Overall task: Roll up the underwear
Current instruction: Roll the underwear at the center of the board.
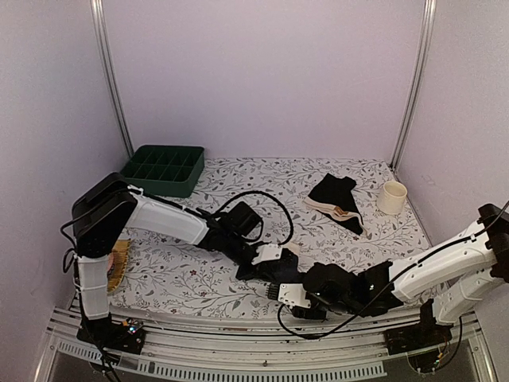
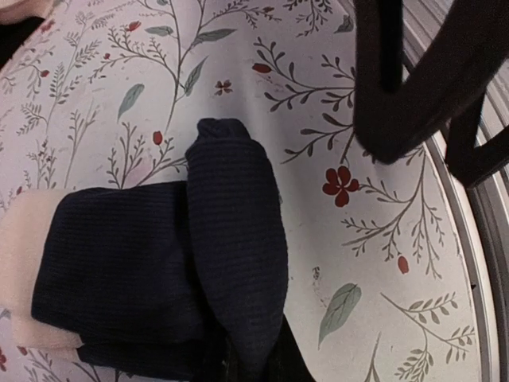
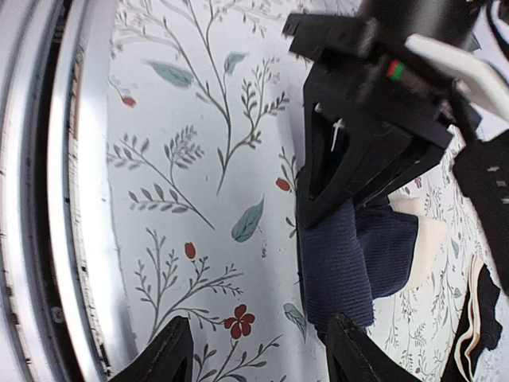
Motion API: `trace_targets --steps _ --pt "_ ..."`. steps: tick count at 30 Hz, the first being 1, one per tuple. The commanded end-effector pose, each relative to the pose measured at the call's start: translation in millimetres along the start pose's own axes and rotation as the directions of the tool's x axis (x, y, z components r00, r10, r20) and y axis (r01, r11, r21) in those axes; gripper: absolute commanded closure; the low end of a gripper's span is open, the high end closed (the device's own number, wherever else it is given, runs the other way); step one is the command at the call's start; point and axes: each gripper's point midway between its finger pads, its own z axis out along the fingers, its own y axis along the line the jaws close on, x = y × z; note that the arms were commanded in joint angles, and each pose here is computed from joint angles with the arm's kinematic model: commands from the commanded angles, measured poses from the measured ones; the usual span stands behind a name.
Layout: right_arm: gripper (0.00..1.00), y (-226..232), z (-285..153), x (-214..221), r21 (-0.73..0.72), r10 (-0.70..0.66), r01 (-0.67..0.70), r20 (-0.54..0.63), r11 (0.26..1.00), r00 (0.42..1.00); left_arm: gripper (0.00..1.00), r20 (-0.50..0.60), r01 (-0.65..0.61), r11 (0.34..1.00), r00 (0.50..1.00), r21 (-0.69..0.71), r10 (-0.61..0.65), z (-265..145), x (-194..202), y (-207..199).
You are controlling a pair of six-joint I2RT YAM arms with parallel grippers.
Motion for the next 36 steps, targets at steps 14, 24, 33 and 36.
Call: trace_targets --steps 14,24,33,36 --pt "0.43 -26.4 51.8 22.6 0.253 -0.209 0.273 -0.255 0.928 0.944 1.0 -0.262 0.335 0.912 0.926 0.236 -0.272 18.8 64.4 -27.6" --pt "0.62 -30.0 58.6 42.5 0.236 -0.193 0.273 -0.312 0.933 0.93 1.0 -0.271 0.354 0.896 0.92 0.269 -0.282 18.3 62.5 -26.1" --pt "0.68 -35.0 67.3 48.6 0.224 -0.167 0.251 -0.337 0.942 0.926 1.0 -0.262 0.357 0.89 0.922 0.284 -0.286 17.6 62.6 -24.5" --pt "0.68 -34.2 71.3 48.2 0.22 -0.172 0.257 -0.343 0.941 0.923 1.0 -0.266 0.362 0.886 0.92 0.29 -0.289 18.0 64.3 -25.1"
